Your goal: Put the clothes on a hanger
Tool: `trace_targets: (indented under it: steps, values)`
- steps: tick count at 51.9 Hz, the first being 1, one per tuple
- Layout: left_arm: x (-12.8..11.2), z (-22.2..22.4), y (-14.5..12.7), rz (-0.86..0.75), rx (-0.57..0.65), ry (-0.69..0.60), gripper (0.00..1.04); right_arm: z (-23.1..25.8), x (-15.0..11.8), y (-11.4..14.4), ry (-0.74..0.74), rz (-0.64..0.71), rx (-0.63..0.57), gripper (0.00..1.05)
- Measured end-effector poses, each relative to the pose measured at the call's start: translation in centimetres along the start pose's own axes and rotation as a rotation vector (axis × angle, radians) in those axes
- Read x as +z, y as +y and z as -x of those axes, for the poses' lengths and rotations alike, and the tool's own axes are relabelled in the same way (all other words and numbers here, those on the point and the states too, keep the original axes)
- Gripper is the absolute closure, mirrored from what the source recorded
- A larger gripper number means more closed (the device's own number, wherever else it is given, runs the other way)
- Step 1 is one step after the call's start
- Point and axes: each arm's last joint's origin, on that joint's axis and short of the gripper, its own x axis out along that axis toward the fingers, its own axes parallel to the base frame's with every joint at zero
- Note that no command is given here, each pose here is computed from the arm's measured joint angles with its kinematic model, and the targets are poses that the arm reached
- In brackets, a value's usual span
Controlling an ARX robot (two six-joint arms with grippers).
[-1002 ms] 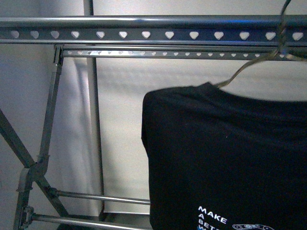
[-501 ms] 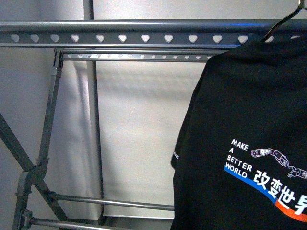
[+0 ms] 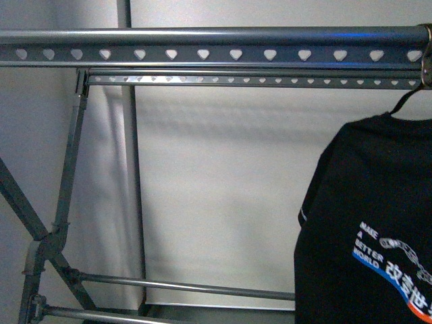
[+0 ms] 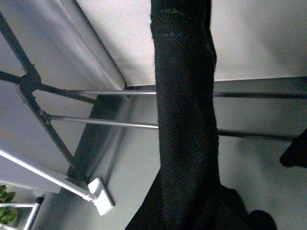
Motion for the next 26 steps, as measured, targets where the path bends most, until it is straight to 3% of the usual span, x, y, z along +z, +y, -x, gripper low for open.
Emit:
trace_targets:
  steps: [6, 14, 18, 26]
  values:
    - [-0.8, 1.1, 0.0, 0.0, 0.0, 0.002, 1.01, 1.3, -2.9, 1.1, -0.009, -0.003, 0.065, 0.98]
    - [-1.4, 2.0, 0.0, 0.0, 0.0, 0.001, 1.01, 2.9, -4.9, 2.2, -0.141, 0.093, 0.011, 0.74]
    - [-1.6, 2.4, 0.0, 0.0, 0.0, 0.002, 1.01, 4.7, -5.4, 3.0, -0.329, 0.208, -0.094, 0.6]
    - [-2.1, 3.1, 0.0, 0.0, 0.0, 0.002, 1.01, 10.7, -5.5, 5.7, -0.675, 0.348, -0.177, 0.34]
